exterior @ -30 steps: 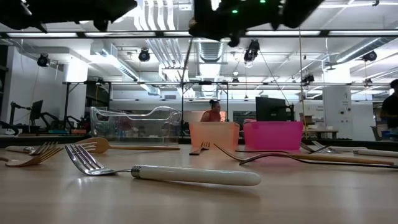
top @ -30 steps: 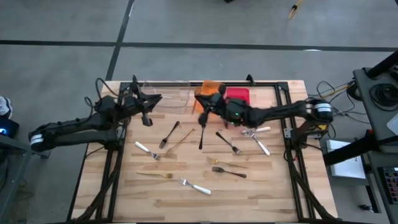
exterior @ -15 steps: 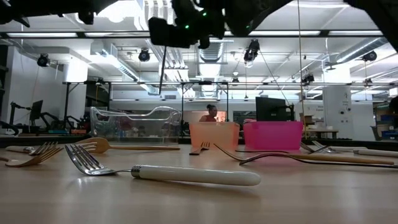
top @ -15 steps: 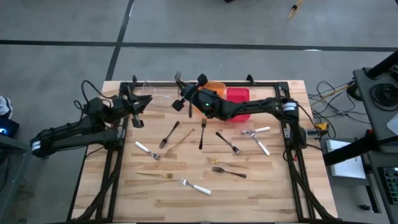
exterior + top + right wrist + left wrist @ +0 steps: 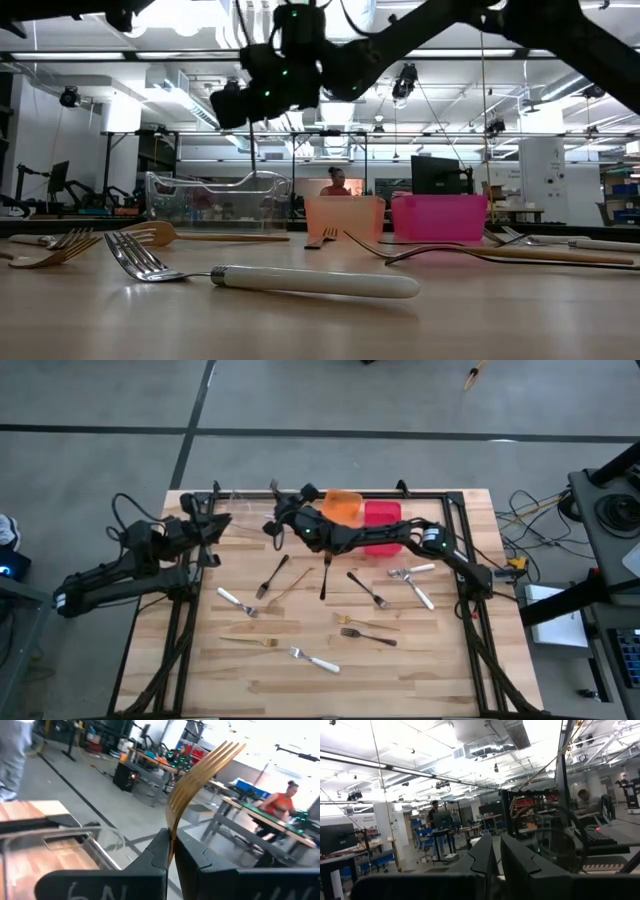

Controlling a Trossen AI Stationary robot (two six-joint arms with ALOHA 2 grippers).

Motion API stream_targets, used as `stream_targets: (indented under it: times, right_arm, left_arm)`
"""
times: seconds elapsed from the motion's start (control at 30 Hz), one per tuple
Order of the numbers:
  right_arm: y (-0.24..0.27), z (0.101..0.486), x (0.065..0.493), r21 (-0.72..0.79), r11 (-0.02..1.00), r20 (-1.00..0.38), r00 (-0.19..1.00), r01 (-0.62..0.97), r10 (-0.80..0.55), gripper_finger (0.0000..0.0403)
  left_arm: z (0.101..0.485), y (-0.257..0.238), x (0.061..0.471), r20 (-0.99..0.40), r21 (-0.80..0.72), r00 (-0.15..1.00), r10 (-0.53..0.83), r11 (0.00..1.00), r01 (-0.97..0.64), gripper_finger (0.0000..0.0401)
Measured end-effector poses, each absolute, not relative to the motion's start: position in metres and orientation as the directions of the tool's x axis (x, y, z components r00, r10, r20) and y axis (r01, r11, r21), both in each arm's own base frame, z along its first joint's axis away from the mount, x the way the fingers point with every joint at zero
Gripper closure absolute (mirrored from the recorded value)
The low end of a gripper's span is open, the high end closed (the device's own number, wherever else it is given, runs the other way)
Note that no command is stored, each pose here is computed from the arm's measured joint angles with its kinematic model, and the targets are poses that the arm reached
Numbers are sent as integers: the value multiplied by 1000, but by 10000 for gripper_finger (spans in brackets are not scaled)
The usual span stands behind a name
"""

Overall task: Sort silverware by color (type)
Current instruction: Put the gold fork into the transparent bin

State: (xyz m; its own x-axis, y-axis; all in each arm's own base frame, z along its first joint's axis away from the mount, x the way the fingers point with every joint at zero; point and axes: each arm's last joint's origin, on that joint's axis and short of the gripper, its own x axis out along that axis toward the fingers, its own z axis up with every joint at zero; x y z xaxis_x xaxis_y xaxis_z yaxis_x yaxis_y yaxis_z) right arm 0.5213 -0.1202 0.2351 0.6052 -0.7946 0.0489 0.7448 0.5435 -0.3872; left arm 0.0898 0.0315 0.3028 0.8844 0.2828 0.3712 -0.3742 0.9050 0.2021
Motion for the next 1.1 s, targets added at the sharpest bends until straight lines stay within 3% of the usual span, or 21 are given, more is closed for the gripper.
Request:
stream_targets:
  times: [0.33, 1.1]
  right_arm:
    - [-127, 214, 551, -527, 495, -61, 551, 690, -832, 394]
    - [-133, 194, 557, -573, 489, -126, 518, 658, -846, 394]
  left_arm:
    - [302, 31, 88, 371, 215, 884, 283, 900, -379, 379]
    - [302, 31, 88, 368, 242, 885, 285, 890, -387, 379]
